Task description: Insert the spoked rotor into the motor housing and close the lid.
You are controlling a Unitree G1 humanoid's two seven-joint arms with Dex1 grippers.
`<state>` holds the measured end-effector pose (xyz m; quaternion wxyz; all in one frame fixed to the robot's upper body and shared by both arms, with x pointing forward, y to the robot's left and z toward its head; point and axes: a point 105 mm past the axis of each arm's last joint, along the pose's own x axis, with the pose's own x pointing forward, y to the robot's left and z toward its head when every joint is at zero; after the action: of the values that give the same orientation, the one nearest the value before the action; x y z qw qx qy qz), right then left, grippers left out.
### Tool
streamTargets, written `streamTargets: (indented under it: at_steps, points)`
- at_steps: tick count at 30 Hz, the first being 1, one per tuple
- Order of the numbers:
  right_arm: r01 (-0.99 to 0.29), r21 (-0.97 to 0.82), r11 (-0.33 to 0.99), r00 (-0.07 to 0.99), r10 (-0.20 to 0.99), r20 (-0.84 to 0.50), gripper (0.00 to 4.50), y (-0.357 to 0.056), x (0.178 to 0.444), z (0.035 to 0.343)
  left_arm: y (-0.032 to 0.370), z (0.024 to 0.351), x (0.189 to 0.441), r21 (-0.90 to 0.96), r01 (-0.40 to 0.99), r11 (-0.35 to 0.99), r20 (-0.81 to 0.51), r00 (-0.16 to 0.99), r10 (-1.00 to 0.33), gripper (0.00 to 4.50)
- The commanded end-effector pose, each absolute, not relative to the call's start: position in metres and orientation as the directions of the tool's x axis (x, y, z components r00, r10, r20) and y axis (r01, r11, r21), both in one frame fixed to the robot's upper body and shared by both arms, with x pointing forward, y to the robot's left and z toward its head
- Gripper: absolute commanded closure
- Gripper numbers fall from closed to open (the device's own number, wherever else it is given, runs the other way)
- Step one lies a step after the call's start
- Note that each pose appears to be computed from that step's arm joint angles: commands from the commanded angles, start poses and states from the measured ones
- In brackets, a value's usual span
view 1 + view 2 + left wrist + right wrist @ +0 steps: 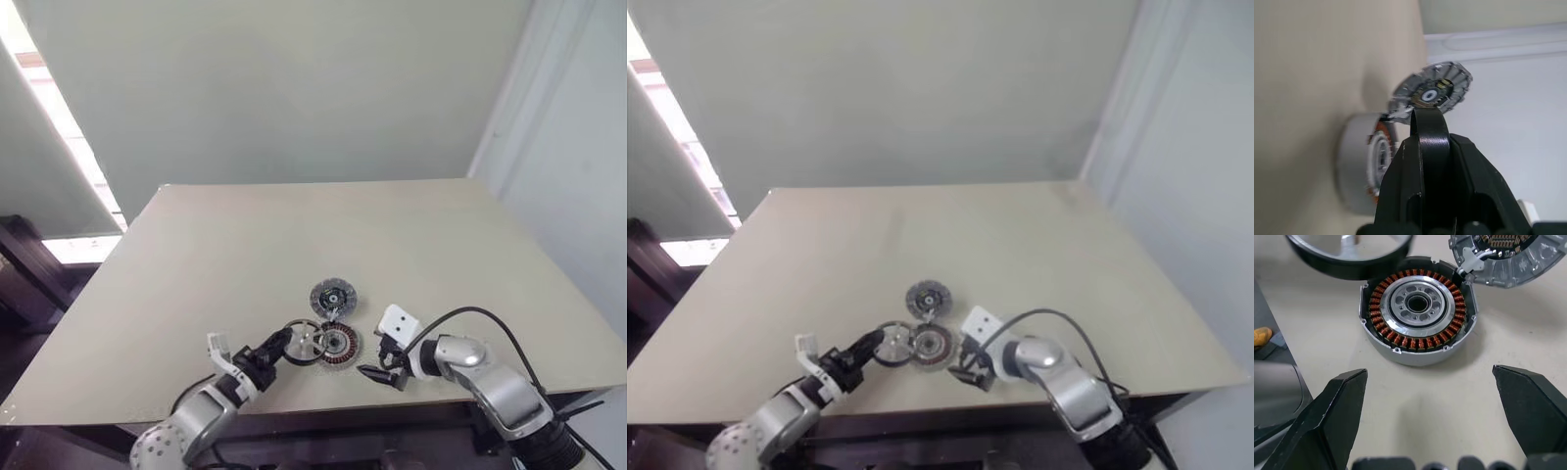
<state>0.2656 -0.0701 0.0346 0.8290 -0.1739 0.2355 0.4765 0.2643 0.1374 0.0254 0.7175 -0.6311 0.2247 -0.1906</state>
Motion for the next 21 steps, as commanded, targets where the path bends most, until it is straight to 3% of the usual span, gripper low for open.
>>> streamTargets:
  at_steps: [1, 21]
  points:
    - [-0.87, -0.091, 0.484, 0.457, 0.722, -0.519, 0.0, -0.068, 0.267, 0.048, 0.126, 0.032, 0.272, -0.992, 0.029, 0.124, -0.049, 0.812, -0.582, 4.13]
    - [-0.851, -0.097, 0.515, 0.486, 0.706, -0.515, 0.0, -0.071, 0.266, 0.049, 0.098, 0.02, 0.287, -0.989, 0.032, 0.146, -0.068, 0.777, -0.625, 4.13]
